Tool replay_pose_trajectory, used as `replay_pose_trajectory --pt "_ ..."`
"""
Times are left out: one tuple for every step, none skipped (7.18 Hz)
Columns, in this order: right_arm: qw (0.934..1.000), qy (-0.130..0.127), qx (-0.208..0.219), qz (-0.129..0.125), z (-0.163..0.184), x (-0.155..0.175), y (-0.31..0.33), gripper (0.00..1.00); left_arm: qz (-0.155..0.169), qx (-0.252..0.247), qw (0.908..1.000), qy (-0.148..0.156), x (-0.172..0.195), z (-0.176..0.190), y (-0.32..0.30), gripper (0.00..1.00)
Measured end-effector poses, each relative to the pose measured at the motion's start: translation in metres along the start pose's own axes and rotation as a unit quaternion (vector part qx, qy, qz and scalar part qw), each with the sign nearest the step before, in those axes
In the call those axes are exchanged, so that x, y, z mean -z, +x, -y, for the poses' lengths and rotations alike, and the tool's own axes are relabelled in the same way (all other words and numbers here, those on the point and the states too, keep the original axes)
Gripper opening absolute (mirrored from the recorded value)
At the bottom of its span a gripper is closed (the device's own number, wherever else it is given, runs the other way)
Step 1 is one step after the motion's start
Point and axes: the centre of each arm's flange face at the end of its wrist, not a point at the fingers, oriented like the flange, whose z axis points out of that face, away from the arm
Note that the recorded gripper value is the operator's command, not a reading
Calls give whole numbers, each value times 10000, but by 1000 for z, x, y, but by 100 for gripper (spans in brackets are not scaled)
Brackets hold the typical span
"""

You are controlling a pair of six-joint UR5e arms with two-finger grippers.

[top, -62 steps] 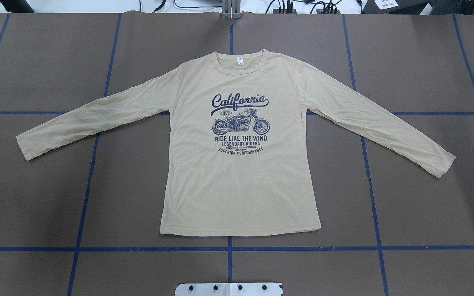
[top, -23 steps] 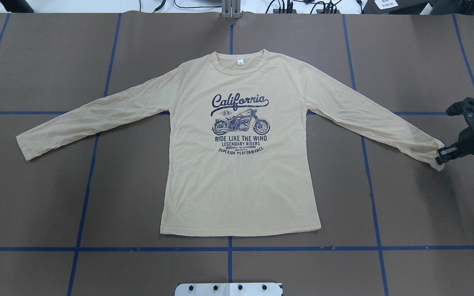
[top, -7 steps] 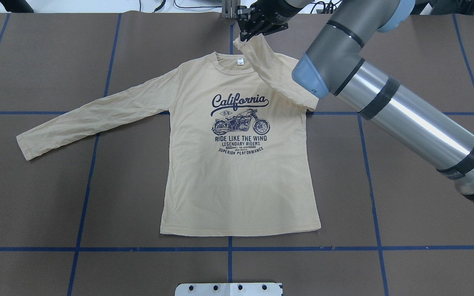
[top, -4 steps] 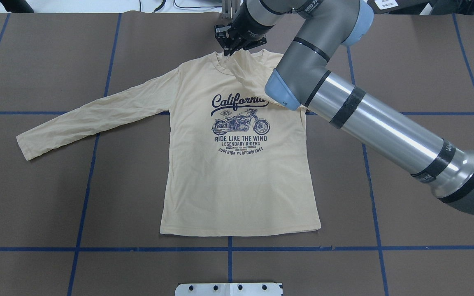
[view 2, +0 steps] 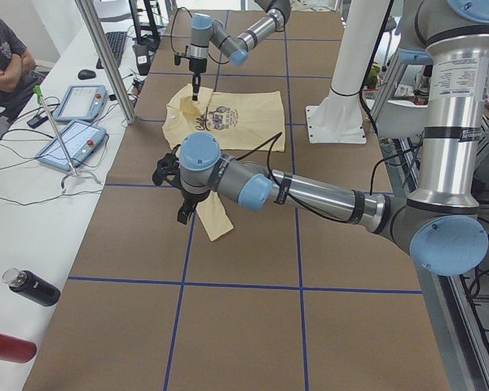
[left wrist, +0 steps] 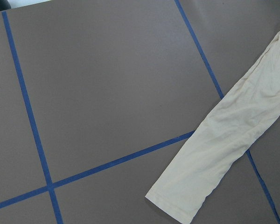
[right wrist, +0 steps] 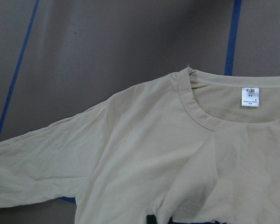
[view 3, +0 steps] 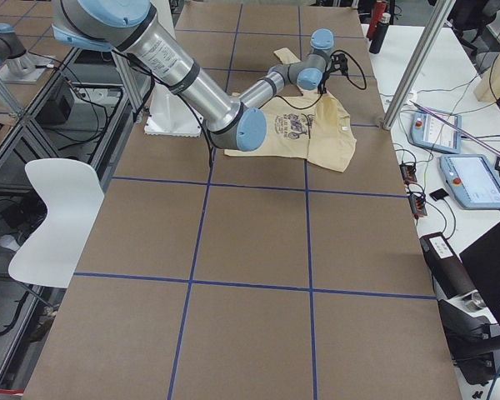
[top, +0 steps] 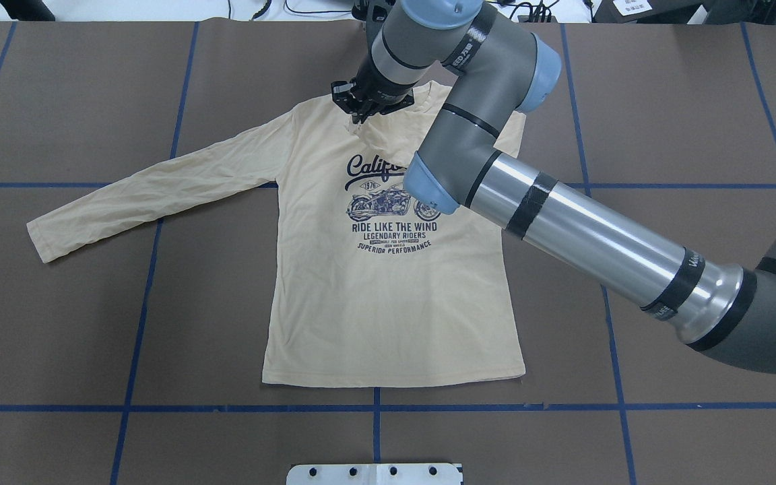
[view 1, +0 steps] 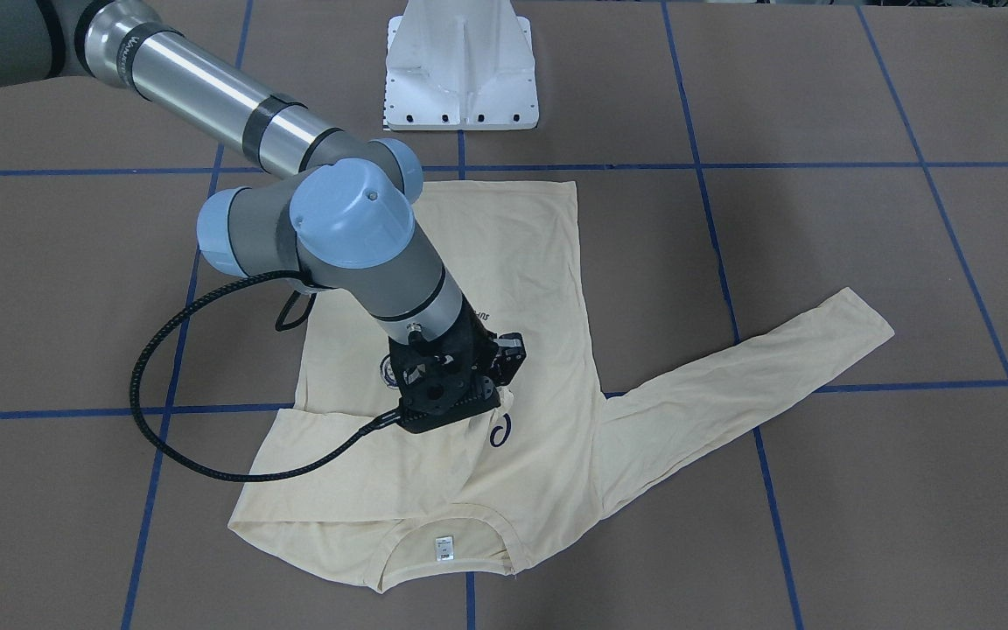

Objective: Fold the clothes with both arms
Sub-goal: 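Lift the sleeve with the right gripper and carry it across the shirt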

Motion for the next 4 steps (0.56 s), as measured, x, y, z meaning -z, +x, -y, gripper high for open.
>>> replay_pose_trajectory --pt "10000 26 19 -26 1 -8 -9 0 0 8 10000 -3 0 0 -1 99" --pt "10000 62 41 -17 3 -11 -15 32 1 15 10000 -7 -1 0 -1 99" --pt "9999 122 64 -3 5 -11 -21 98 3 20 10000 -10 -1 0 -2 99" --pt "9997 210 80 -9 8 -10 -27 99 4 24 10000 -13 -1 -1 -2 99"
